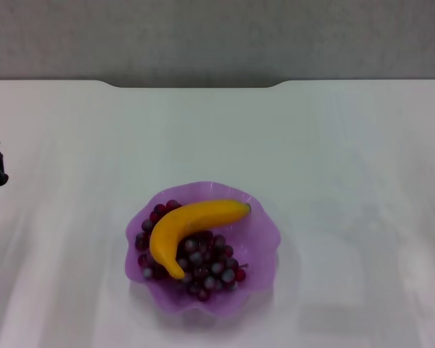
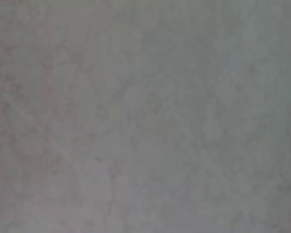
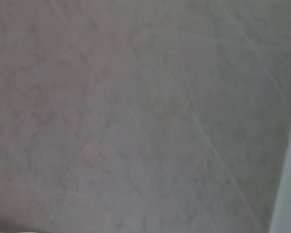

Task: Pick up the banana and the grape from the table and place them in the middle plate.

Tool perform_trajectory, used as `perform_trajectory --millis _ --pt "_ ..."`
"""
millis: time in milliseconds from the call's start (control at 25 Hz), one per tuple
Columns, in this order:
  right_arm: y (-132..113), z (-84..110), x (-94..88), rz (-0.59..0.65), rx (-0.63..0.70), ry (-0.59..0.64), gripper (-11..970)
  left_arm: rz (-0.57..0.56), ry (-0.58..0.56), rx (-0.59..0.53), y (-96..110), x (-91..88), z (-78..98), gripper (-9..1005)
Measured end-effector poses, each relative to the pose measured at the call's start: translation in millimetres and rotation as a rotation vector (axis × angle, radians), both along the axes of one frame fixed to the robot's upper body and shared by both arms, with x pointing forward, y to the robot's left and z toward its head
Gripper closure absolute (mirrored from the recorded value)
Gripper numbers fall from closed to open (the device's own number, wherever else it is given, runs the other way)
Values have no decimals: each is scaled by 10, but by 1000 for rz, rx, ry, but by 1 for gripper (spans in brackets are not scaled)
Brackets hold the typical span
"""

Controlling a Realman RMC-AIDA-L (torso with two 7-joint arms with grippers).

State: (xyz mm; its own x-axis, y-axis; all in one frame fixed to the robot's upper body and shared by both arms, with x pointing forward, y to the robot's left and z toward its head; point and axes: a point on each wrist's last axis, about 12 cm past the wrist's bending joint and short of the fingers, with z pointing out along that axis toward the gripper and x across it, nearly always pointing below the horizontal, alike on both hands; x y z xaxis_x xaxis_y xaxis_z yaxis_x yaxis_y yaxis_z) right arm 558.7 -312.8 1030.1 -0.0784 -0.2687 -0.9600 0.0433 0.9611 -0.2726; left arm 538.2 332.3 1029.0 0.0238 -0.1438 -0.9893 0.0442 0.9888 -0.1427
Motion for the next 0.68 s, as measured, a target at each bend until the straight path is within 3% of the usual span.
perform_trajectory --millis 320,680 --pt "-23 -36 24 1 -20 33 941 52 35 -27 37 29 -32 838" --pt "32 70 211 29 -51 16 941 94 52 -34 86 30 -50 838"
